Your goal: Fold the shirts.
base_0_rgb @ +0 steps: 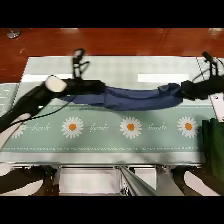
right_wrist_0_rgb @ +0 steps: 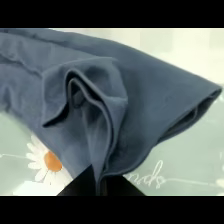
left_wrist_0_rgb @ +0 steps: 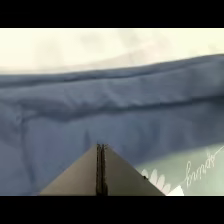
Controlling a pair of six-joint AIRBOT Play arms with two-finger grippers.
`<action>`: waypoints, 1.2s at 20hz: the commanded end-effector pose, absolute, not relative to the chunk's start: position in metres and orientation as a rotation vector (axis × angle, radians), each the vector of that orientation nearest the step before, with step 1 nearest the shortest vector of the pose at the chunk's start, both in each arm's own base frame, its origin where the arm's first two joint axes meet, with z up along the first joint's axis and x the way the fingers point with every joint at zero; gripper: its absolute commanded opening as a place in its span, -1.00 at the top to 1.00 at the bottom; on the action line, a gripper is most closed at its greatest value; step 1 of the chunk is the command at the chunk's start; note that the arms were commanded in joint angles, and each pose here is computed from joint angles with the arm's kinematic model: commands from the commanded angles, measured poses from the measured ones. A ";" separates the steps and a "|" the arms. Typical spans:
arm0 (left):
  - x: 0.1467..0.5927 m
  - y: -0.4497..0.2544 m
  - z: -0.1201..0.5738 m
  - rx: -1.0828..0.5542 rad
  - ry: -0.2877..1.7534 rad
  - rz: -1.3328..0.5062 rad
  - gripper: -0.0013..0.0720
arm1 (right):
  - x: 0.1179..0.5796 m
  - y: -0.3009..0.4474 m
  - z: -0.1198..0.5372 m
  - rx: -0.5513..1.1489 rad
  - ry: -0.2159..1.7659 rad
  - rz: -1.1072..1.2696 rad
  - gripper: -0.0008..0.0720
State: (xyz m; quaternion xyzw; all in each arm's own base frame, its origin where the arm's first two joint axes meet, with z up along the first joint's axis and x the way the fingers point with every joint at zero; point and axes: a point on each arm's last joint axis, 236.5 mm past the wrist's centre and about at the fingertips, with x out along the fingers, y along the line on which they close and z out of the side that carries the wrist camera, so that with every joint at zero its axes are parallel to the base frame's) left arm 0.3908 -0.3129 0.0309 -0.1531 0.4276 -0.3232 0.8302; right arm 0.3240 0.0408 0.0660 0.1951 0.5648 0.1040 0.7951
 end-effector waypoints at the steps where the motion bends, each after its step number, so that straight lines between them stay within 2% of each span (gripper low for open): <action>1: 0.378 -0.383 -0.008 -0.311 1.038 -0.740 0.91 | 0.279 0.051 0.093 0.437 1.111 0.201 0.91; 5: 0.343 -0.469 -0.037 -0.256 1.164 -0.884 0.91 | 0.266 0.061 0.118 0.442 1.038 0.232 0.91; 8: 0.296 -0.515 -0.062 -0.228 1.296 -0.954 0.91 | 0.268 0.072 0.126 0.470 1.015 0.277 0.91; 11: 0.238 -0.540 -0.084 -0.152 1.431 -1.044 0.91 | 0.273 0.070 0.128 0.471 0.991 0.269 0.91; 13: 0.225 -0.547 -0.083 -0.145 1.447 -1.069 0.90 | 0.276 0.069 0.130 0.470 0.978 0.266 0.91; 15: 0.254 -0.540 -0.062 -0.184 1.405 -1.059 0.90 | 0.275 0.069 0.130 0.465 0.977 0.270 0.91; 18: 0.329 -0.501 -0.013 -0.283 1.315 -1.003 0.90 | 0.276 0.073 0.132 0.468 0.967 0.289 0.91; 21: 0.414 -0.415 0.060 -0.390 1.172 -0.903 0.90 | 0.287 0.084 0.147 0.494 0.955 0.357 0.91; 24: 0.467 -0.307 0.135 -0.426 1.004 -0.794 0.90 | 0.309 0.118 0.161 0.461 0.956 0.465 0.91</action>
